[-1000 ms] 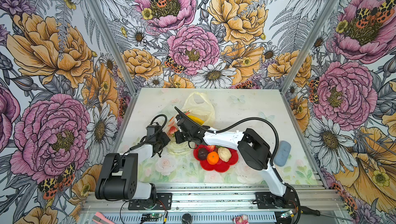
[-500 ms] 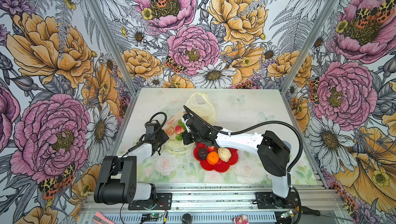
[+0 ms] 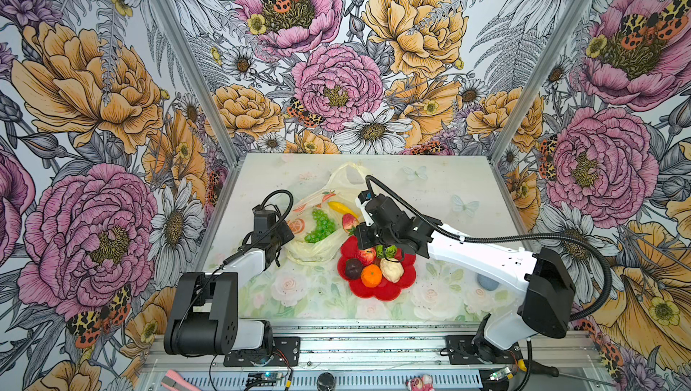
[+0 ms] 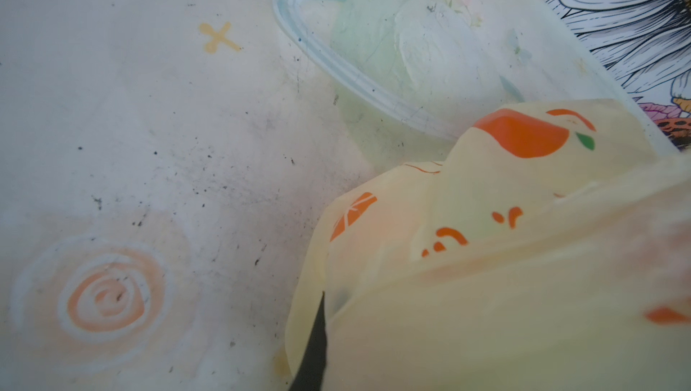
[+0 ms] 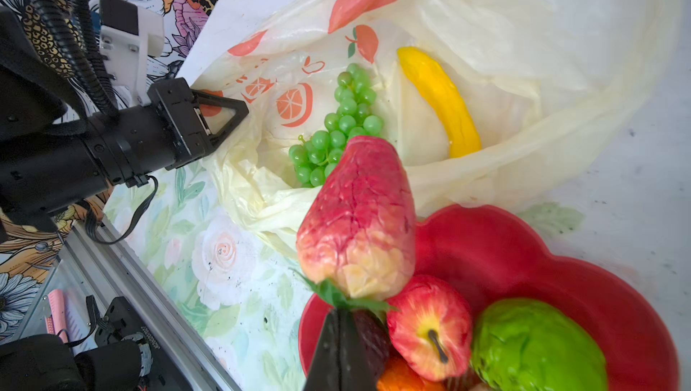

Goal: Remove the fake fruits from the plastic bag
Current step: 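Lift the strawberry out and carry it over the red plate, then lower the strawberry onto the plate and open the right gripper, then move the right gripper back over the bag opening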

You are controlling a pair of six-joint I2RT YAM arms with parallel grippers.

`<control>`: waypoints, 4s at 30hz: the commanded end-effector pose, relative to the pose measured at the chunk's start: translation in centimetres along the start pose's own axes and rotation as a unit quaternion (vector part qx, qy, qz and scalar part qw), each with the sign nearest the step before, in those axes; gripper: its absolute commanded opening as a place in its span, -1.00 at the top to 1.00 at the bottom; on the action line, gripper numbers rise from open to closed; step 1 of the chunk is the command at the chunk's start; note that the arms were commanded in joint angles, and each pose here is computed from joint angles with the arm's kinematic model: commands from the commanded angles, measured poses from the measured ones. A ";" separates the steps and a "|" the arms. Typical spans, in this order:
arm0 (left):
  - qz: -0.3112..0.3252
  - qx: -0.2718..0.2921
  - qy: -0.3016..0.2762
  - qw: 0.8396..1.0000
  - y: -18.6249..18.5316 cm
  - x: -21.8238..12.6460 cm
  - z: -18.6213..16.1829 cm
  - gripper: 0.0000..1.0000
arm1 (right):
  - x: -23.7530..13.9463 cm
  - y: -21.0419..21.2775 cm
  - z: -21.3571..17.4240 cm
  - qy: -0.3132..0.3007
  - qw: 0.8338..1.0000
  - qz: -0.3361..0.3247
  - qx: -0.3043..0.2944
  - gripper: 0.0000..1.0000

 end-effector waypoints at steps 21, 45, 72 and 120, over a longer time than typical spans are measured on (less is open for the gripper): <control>-0.025 0.009 -0.022 0.999 -0.5 -0.2 1.0 1.00 | -5.0 -3.2 -8.5 0.163 0.985 -0.032 0.037 1.00; -0.033 0.009 -0.028 0.999 -0.5 -0.4 1.0 1.00 | -1.3 -3.1 -8.4 0.224 0.973 -0.051 0.012 1.00; -0.037 0.009 -0.029 0.999 -0.6 -0.5 1.0 1.00 | -1.6 -3.5 -6.8 0.193 0.978 -0.080 -0.020 0.28; -0.020 0.097 -0.061 0.993 -7.5 -2.4 2.8 1.00 | 14.8 -7.8 8.8 0.050 0.997 -0.061 -0.017 -0.06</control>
Point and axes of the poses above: each gripper's point midway between its finger pads, its own x axis out along the fingers, its own y axis along the line the jaws close on, z = x × y, the point moved 6 cm from there along -x, back along the fingers, and after that the axes turned 5 degrees about -x, right-handed, at the moved point
